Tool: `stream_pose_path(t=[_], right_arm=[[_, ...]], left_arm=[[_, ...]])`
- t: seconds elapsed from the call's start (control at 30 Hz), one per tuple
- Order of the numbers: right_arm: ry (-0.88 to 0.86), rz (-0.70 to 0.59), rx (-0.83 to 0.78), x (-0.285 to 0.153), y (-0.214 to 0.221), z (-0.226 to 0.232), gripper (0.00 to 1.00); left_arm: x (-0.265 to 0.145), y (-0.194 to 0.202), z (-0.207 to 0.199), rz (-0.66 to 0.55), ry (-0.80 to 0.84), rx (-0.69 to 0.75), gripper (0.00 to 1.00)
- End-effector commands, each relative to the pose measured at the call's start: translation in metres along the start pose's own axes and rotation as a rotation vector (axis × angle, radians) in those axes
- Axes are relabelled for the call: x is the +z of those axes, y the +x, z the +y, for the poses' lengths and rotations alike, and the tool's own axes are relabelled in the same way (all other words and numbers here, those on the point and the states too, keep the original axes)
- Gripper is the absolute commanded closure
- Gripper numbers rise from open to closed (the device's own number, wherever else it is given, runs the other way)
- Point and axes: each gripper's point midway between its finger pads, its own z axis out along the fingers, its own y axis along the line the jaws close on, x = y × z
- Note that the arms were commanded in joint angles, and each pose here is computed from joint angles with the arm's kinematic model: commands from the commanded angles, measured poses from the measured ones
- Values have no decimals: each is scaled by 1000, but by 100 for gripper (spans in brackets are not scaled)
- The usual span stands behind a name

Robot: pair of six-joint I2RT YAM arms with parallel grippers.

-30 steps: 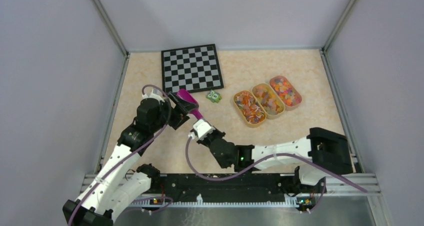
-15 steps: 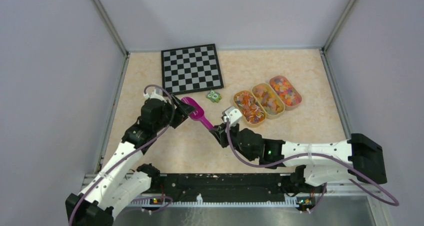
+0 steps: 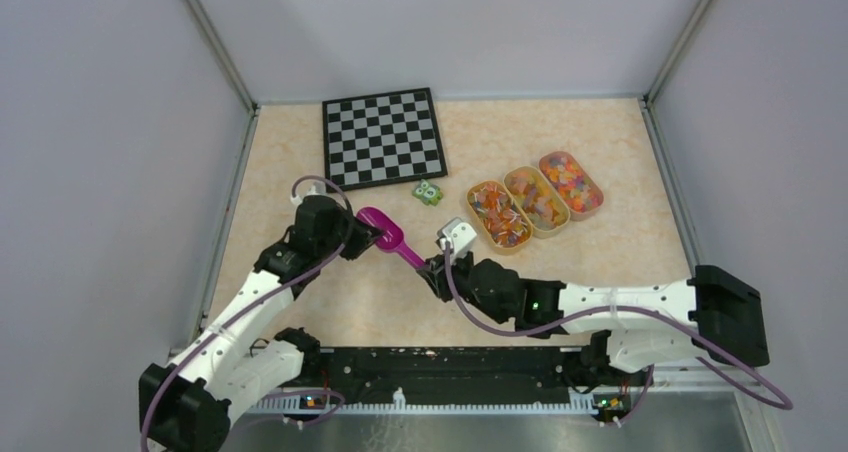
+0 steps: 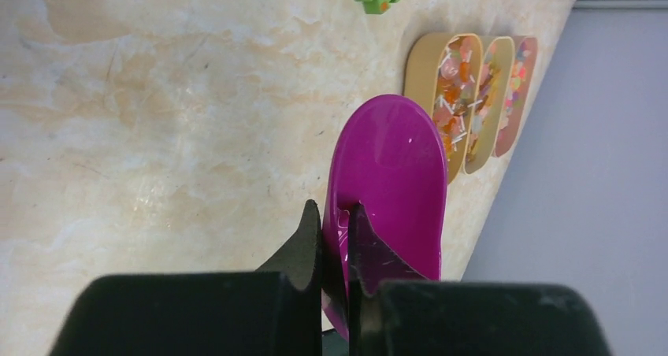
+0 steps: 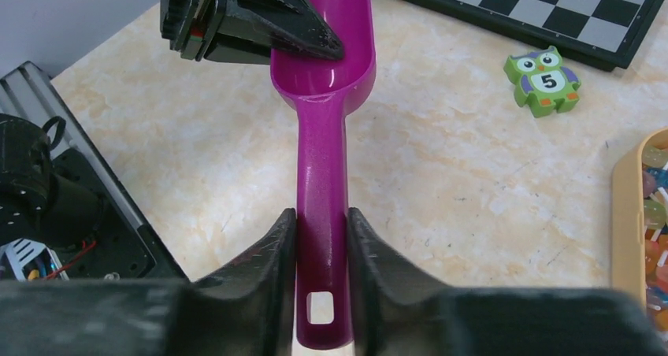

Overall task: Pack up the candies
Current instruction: Adjust the spatula.

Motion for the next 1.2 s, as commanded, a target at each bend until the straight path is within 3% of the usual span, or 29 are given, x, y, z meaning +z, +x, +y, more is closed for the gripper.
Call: stream_pose_path(t=[0.0,0.1,0.2,0.3,0.43,0.83,1.17], right_arm=[[-20,-3,5,8,-9,10,64],[-47,-9,-26,11,-8,15,47],[-69,-24,-52,15,-10,19,40],[-57,-40,-78,20,-11,18,41],[-55,-69,-98,23,-17,19,50],[-51,-92,-122,34,-22,23,58],[-28,-56,-121,38,-14,20,44]], left_arm=[[2,4,-1,31,-23,-66,100],[0,12,-1,74,-37,-97,100],[-2,19,-2,116,-37,-148,100],[-4,25,-3,148,-36,-184,100],[-6,30,3,168,-69,-209,100],[-4,40,7,213,-81,-246,100],[0,52,19,266,-117,-288,100]])
